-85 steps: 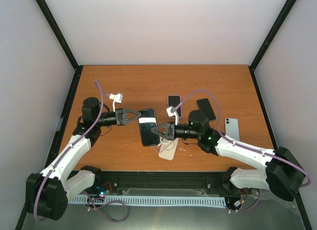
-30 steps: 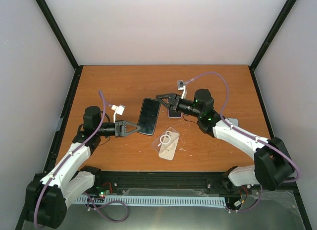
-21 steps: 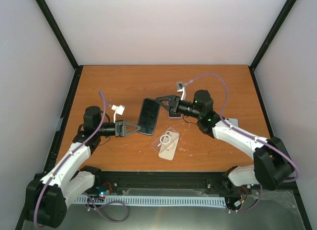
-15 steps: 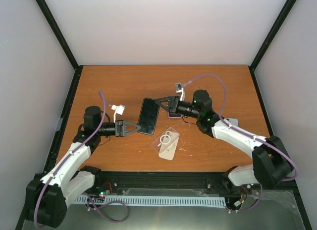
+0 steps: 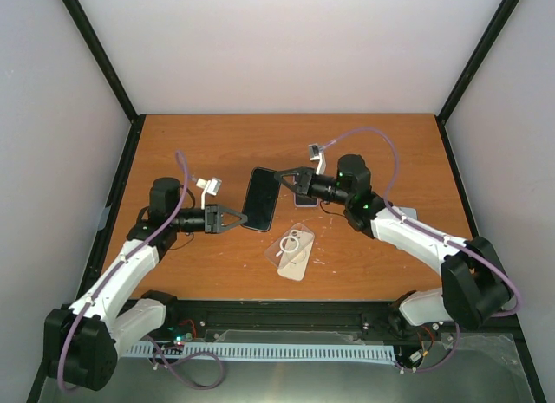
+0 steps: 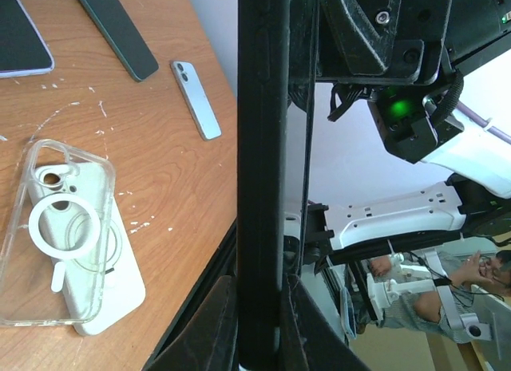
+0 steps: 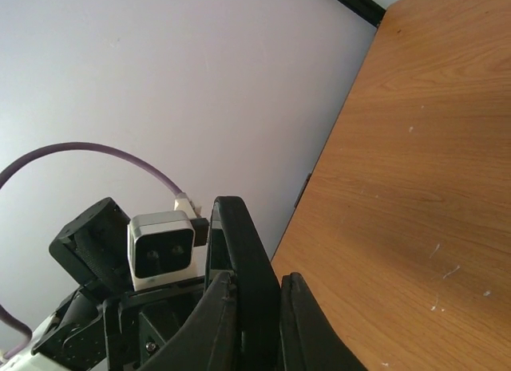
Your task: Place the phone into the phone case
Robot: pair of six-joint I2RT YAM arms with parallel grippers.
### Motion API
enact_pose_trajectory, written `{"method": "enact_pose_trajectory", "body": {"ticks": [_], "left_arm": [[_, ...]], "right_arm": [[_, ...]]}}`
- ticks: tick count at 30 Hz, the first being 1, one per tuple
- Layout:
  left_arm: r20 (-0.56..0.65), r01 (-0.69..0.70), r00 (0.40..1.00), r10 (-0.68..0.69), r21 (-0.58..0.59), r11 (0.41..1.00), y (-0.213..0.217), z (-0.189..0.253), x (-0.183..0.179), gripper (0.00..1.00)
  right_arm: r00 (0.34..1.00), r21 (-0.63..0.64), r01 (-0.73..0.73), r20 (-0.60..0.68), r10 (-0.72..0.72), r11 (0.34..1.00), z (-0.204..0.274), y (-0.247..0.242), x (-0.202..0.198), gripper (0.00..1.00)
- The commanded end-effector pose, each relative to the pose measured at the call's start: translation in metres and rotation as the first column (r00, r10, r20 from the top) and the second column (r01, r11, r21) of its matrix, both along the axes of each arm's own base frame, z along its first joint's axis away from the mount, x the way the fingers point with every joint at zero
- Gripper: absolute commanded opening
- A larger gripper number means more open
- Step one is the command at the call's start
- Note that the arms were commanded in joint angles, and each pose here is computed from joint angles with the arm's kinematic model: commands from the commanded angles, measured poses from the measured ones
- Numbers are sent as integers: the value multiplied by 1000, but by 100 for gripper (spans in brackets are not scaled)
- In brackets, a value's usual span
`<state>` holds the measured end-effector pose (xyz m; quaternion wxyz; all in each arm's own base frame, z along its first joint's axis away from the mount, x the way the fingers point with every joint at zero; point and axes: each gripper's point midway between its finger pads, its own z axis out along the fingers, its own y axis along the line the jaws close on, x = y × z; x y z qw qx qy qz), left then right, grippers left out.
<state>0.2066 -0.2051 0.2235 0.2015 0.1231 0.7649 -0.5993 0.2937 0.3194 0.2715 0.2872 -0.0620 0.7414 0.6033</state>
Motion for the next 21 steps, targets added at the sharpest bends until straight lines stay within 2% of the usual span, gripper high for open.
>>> {"method": "enact_pose_trajectory", "body": {"ticks": [1,5,11,18,21], "left_arm": [[67,-81,995,78,40,996,4,9,18,0],[30,-127,992,125,73,989,7,-5,26,0],[-50,-205,975,218,183,961,18,-42,42,0],[-104,-275,942,318,303,912,35,-83,61,0],[-146,-295,922,358,333,895,43,-101,68,0]], "right_arm": [[1000,-57,-2,-13,1,998,-14,2,2,6],[999,-107,37,-24,-40,994,-27,-5,5,31],[993,-203,94,-56,-108,975,-46,-26,5,71],[976,-359,180,-48,-211,916,-62,-60,0,99],[965,-435,221,-35,-261,873,-70,-77,-3,100]]}}
